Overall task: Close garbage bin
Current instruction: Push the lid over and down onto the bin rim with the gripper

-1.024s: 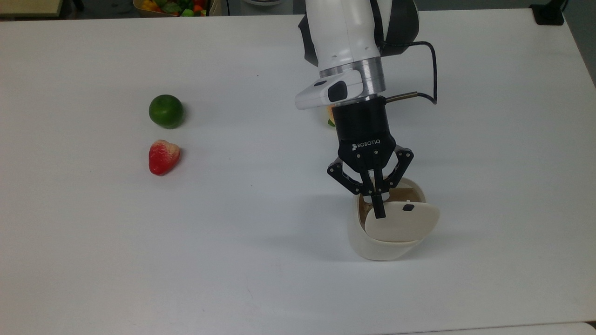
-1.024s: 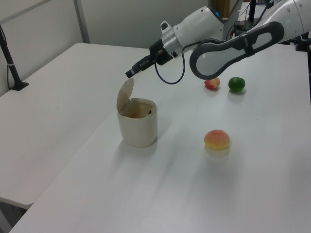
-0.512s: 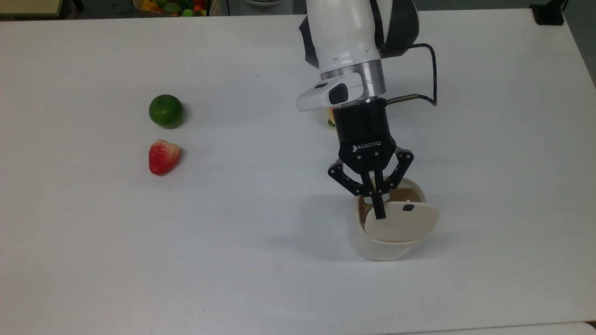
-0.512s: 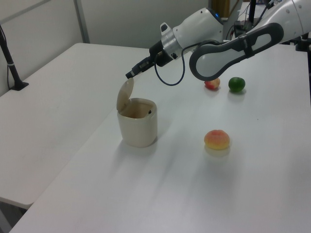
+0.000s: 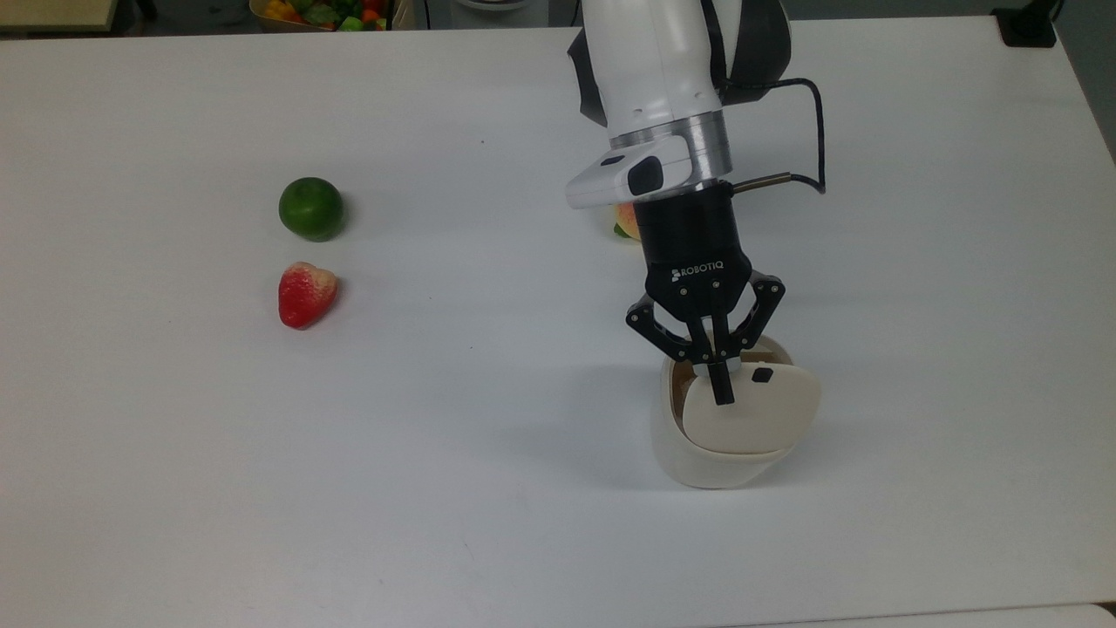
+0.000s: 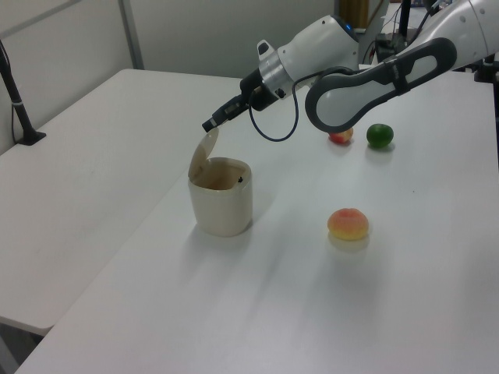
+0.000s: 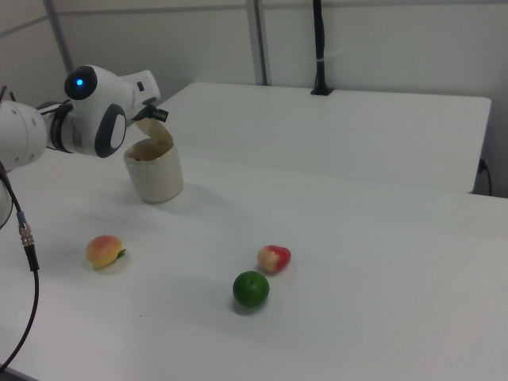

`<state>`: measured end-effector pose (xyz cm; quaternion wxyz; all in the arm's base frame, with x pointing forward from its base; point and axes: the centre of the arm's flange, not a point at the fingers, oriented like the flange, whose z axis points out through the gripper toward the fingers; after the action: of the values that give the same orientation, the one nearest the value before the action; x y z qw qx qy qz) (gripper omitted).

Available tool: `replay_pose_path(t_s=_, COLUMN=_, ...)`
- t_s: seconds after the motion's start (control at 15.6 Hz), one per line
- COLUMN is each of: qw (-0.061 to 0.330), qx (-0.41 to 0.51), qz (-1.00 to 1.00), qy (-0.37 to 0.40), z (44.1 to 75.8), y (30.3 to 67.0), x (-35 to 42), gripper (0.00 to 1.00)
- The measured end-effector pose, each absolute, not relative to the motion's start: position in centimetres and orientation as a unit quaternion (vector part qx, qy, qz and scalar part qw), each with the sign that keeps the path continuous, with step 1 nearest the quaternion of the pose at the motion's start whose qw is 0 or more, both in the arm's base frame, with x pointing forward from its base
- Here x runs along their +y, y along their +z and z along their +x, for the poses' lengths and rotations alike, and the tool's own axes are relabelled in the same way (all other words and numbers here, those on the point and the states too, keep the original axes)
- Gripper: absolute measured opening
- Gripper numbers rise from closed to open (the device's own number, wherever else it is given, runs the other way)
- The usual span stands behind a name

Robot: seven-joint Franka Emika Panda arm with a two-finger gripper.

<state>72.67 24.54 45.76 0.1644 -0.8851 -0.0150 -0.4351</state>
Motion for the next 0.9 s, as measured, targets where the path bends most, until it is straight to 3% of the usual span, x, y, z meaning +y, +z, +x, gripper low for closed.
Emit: replay_pose_path(t_s=0.9, qw=0.147, qx=-0.032, qz=-0.931, qy=-0.332, z=69.6, y=42.8, x=25.4, gripper=0.01)
